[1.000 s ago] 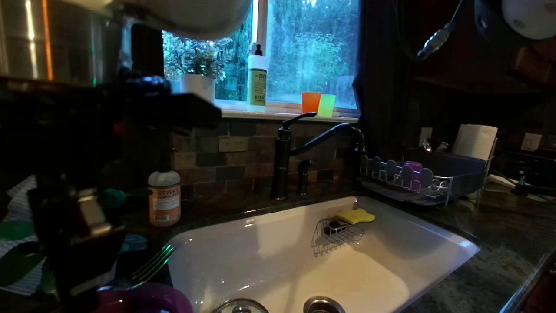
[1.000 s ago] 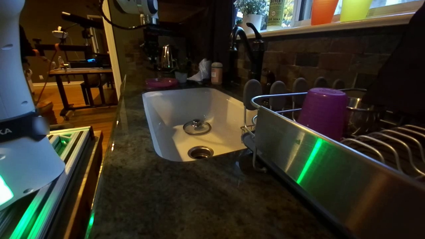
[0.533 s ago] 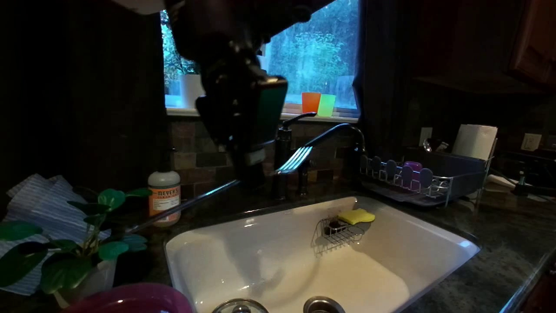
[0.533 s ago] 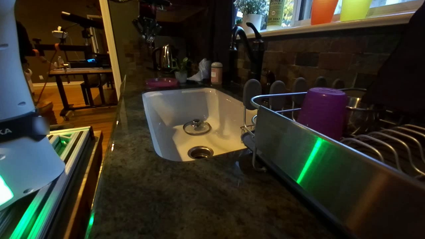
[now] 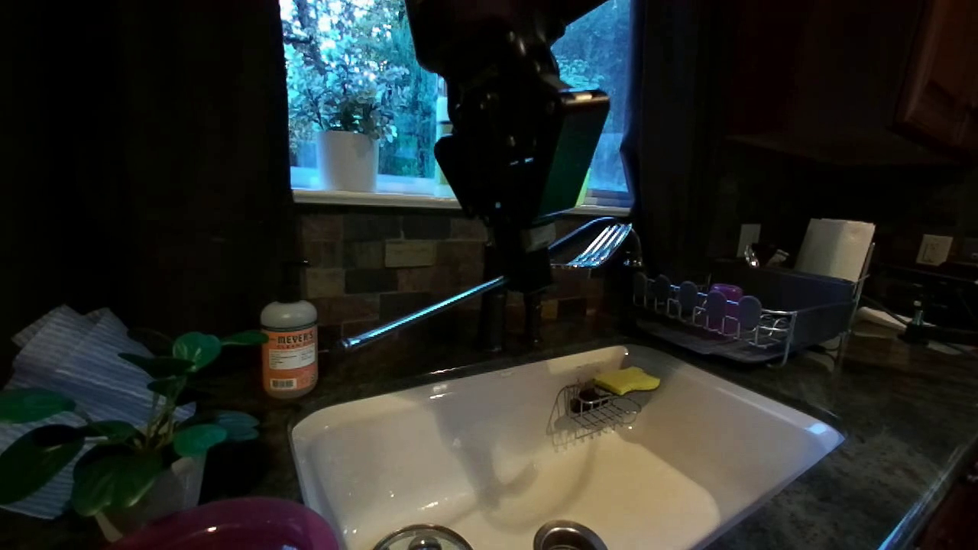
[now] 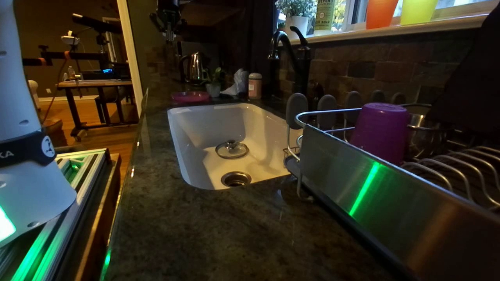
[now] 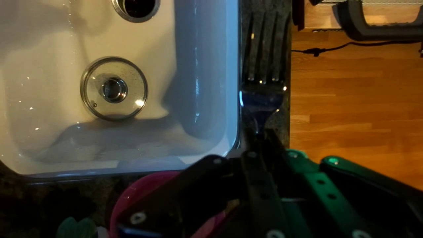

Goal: Pick up the folk and put it in the dish dryer

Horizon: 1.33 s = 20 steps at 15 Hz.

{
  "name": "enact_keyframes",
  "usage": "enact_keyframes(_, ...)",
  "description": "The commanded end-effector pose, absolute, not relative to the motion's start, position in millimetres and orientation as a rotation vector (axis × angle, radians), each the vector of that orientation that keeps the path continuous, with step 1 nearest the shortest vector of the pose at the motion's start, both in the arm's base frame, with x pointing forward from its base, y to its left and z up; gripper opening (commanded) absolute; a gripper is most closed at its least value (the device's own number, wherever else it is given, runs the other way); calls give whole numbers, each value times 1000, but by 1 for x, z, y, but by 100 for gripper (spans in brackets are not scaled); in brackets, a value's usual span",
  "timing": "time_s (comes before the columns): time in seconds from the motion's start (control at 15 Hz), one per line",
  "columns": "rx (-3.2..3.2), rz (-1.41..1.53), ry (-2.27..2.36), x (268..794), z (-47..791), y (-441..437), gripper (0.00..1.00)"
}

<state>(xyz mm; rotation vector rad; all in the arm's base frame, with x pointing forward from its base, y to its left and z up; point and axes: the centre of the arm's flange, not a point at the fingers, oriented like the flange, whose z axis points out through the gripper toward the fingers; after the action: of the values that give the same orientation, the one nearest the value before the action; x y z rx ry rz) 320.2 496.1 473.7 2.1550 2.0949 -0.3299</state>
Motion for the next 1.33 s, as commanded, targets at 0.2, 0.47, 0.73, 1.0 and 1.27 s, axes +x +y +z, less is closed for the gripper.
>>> enact_keyframes(0.2,2161,-511,1908,334,505,374,2)
enact_keyframes(0.47,2228,-652,1579,339,550,284,2)
enact_keyframes(0.73,2285,-665,1483,351,573,261,10)
enact_keyframes(1.0,2312,-661,1396,352,587,225,2)
enact_keyframes(1.27,2240,-826,1194,376,594,131,2)
